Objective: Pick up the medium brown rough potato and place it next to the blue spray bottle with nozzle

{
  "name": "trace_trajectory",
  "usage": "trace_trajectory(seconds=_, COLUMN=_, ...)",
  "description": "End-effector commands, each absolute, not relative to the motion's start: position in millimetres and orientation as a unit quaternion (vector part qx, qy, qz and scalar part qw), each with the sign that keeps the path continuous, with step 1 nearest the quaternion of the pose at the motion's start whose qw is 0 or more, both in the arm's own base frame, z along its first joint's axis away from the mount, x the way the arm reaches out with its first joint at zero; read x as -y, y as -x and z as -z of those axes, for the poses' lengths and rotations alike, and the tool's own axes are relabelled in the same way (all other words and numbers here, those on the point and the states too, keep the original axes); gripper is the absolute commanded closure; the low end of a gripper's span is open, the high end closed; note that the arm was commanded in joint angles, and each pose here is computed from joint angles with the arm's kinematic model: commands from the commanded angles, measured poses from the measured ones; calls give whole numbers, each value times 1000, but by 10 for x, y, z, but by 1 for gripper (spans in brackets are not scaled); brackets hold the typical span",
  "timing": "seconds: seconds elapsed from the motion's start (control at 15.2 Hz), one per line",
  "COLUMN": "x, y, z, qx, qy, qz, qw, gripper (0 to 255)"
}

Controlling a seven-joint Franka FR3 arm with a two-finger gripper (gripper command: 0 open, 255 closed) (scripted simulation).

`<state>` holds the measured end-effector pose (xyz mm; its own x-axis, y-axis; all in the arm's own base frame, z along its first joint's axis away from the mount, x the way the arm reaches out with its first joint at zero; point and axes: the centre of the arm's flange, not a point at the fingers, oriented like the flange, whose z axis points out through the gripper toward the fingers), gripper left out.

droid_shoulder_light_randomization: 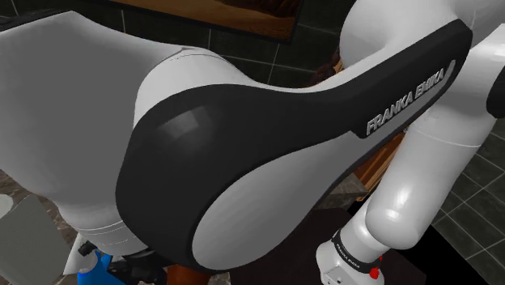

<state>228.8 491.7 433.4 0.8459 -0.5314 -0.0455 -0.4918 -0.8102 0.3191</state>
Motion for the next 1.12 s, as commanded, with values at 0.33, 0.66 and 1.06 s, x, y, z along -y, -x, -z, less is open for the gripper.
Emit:
trace_trajectory(seconds=0.33, x=-4918, y=-2290, z=-3962, qx=269, qy=-949, qz=66, qw=149, gripper=255)
trace_trajectory(seconds=0.66, x=-4918, y=-2290, z=-3698, qx=269, qy=-949, qz=66, qw=149, gripper=255)
trace_trajectory(seconds=1.06, x=-4918, y=-2290, z=-3381, qx=269, qy=-949, qz=66, qw=149, gripper=255)
